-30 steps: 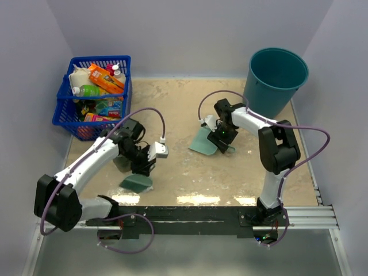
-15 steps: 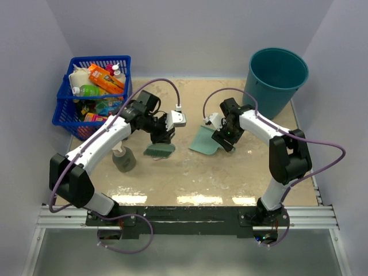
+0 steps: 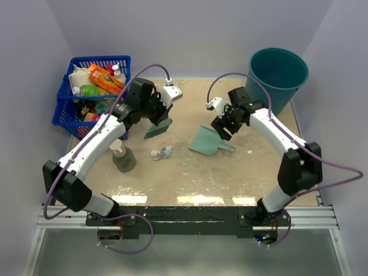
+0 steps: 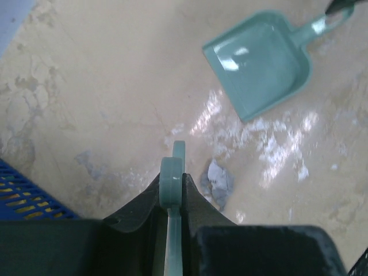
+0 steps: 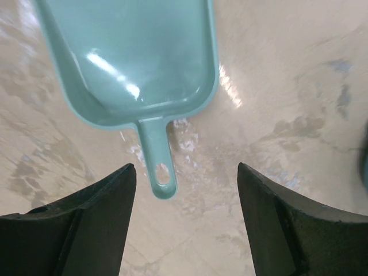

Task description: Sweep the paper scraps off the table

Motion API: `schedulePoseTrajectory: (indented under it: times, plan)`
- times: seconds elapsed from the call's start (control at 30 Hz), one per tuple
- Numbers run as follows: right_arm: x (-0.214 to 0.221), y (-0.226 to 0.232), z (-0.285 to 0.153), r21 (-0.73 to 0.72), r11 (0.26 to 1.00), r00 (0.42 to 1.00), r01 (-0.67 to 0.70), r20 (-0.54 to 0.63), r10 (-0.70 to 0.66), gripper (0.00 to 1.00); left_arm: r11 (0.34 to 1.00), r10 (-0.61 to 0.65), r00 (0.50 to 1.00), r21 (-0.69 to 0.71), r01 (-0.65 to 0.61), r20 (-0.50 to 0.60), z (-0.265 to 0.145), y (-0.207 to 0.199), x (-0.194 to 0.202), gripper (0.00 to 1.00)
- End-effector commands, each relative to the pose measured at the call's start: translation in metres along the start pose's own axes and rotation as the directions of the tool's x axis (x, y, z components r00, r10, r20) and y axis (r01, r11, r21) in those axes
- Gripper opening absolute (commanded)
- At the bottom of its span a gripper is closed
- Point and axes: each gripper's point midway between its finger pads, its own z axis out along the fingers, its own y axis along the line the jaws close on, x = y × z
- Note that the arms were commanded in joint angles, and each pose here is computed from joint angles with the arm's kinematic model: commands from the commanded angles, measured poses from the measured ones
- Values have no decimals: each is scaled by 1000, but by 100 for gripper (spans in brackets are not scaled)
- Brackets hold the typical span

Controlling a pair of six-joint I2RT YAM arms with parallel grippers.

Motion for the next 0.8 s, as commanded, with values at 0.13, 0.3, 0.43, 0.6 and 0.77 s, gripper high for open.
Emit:
schedulePoseTrajectory:
  times: [0.13,0.3,0.43,0.6,0.77]
  plan:
    - [-124,34,-113,-132,988,803,81,595,13,88,978,-204,905,37,205,374,-18,35,-129,0]
    - [-143,57,-112,-329,935,795,133,599,98,93,961,-238,826,246,125,511,-43,27,-164,0]
    - [-158,51,-117,-309,938,766,156,638,83,93,920,-261,841,386,68,474,-47,16,-159,0]
    - [-177,72,-128,-473,851,739,228,653,165,89,829,-292,853,559,0,434,-53,-17,-145,0]
    - [-190,98,-139,-610,723,719,325,656,231,84,809,-305,855,587,0,419,-53,-26,-135,0]
